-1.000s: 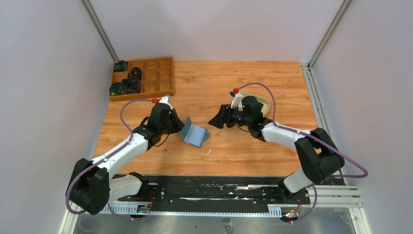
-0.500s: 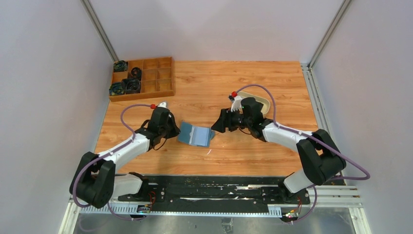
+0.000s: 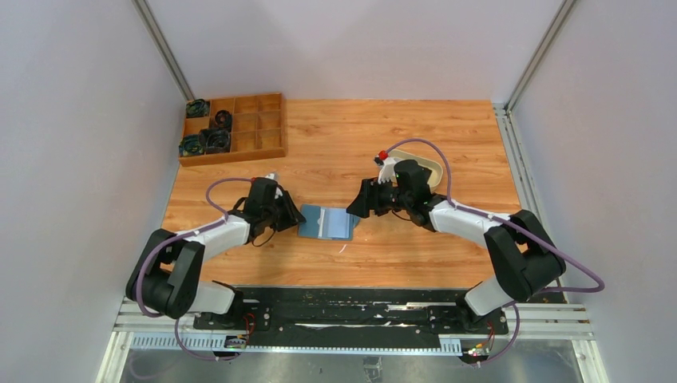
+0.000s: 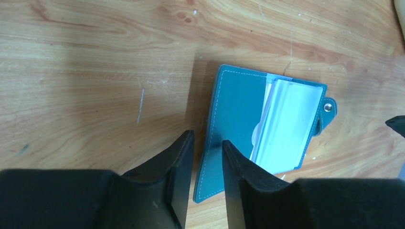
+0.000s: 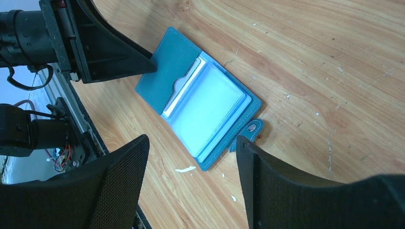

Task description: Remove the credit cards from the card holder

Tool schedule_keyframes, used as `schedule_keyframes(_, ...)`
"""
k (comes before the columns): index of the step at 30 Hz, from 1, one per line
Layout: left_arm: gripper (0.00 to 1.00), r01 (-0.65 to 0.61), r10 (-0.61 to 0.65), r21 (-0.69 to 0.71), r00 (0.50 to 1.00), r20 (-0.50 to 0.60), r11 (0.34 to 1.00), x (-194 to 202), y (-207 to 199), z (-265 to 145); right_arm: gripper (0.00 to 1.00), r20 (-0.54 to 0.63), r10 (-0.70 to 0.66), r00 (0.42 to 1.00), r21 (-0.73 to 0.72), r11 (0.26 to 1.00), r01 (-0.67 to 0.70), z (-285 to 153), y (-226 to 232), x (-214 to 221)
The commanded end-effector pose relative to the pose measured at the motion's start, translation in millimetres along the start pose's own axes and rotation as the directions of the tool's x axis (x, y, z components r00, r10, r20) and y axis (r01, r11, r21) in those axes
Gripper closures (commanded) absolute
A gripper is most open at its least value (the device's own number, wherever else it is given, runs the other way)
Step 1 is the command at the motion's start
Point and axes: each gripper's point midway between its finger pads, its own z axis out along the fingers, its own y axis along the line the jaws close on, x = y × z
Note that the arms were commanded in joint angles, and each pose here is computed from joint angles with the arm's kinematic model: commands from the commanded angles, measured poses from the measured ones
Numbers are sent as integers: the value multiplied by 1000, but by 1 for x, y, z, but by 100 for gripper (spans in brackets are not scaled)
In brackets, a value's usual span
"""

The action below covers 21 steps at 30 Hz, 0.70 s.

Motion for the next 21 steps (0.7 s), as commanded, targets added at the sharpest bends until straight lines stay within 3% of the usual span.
schedule_keyframes(1,62,44,-44,46,999,-12,998,2,-4,4,29,-3,-18,1000,7,1000,18,-1,-2,-4)
schedule_keyframes(6,56,108,-105,123,994,-32,986,8,-13,8,30,-3,-17,1000,7,1000,17,-2,-2,-2)
schedule_keyframes(13,57,166,-153,222,985,-76,961,13,-32,6,30,-5,-21,1000,3,1000,21,-3,-2,0)
schedule_keyframes(17,73,164,-153,251,986,-64,954,7,-40,1,30,-7,-22,1000,-3,1000,22,-4,-1,1)
schedule_keyframes(21,100,159,-137,363,987,-85,918,1,-65,-7,30,-6,-24,1000,-11,1000,24,-4,0,1)
